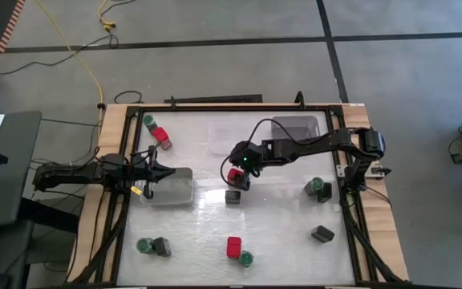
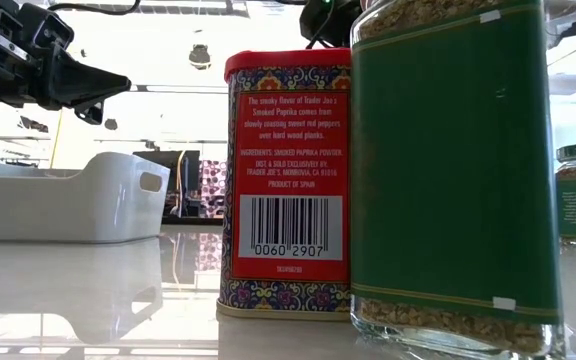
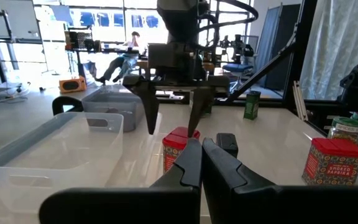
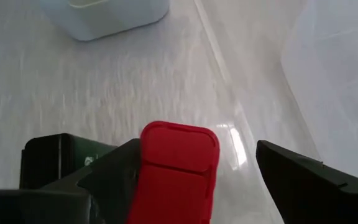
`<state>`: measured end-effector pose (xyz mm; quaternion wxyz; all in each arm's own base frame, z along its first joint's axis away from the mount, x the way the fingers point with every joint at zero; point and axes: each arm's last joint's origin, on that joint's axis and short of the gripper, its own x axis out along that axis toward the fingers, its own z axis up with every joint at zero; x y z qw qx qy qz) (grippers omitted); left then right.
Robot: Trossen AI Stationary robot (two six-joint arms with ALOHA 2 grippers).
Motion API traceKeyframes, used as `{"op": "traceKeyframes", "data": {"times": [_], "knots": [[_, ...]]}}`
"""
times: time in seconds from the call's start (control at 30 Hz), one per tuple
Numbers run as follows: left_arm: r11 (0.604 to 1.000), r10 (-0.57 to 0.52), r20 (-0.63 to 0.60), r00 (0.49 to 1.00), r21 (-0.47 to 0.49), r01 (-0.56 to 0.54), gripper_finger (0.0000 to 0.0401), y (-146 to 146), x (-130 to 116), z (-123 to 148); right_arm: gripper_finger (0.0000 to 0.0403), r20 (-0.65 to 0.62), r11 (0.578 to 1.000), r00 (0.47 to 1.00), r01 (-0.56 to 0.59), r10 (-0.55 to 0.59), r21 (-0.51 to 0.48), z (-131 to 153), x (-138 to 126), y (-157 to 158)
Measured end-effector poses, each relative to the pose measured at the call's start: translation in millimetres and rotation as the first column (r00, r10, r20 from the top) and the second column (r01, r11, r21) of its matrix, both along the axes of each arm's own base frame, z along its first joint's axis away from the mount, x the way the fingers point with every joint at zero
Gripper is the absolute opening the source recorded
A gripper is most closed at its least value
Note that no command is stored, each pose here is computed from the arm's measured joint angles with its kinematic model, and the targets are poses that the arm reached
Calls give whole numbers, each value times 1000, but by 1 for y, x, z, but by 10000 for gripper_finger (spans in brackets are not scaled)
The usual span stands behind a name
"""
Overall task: Sort spices by type
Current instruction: Put the red seasoning can into the transparent bin
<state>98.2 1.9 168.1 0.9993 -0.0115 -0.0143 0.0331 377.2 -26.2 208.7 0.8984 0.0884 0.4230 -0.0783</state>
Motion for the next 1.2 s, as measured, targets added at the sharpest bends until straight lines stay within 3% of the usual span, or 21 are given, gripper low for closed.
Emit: {"op": "traceKeyframes", "data": {"times": [1.2], "knots": [[1000, 0, 0, 1000, 0, 0, 0, 0, 0, 0, 345, -27, 999, 999, 25, -24, 25, -8, -4, 6]]}}
